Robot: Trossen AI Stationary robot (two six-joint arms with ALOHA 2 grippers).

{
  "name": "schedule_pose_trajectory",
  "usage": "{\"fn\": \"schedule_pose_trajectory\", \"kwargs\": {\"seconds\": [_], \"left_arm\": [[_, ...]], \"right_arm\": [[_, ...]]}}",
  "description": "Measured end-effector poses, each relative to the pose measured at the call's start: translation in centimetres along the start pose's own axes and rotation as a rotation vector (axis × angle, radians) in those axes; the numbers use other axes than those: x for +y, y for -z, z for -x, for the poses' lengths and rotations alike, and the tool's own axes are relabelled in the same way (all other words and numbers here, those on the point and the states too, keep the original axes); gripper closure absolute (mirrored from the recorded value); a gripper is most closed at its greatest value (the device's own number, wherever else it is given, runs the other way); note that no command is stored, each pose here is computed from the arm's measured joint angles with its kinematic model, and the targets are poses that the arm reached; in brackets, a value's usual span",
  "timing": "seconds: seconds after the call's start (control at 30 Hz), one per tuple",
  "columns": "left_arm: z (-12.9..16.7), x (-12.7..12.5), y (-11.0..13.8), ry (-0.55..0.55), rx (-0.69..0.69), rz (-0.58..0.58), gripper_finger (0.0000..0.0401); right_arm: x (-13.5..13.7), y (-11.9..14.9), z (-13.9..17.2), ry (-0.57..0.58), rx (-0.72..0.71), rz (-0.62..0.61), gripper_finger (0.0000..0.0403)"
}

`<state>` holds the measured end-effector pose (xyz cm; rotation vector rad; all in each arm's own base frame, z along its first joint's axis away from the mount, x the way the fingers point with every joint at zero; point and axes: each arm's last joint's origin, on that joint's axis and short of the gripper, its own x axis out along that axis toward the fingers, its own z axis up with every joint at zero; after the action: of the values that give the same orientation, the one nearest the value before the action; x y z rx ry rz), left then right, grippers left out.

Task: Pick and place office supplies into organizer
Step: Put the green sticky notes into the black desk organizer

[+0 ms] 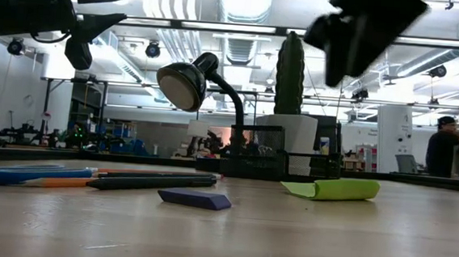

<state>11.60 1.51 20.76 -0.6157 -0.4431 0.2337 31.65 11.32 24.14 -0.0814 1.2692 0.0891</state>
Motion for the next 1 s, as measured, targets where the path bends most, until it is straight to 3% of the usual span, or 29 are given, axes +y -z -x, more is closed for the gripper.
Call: {"fn": "schedule_pose_trajectory", "kwargs": {"seconds": [0.23, 0.7, 1.0], "left_arm": [[0.0, 0.0, 0.0, 0.001, 0.000, 0.000, 0.0273], [0.0, 0.1, 0.2, -0.012, 0.019, -0.006, 0.0273], [0.0, 0.1, 0.2, -0.012, 0.018, -0.036, 0.0273]], "right_arm": [[1.1, 0.8, -2.4, -0.024, -0.073, 0.071, 0.0175], [0.7, 3.0, -6.0, -0.025, -0.101, 0.172, 0.0179], [-0.4, 3.4, -7.0, -0.018, -0.121, 0.161, 0.0179]]}}
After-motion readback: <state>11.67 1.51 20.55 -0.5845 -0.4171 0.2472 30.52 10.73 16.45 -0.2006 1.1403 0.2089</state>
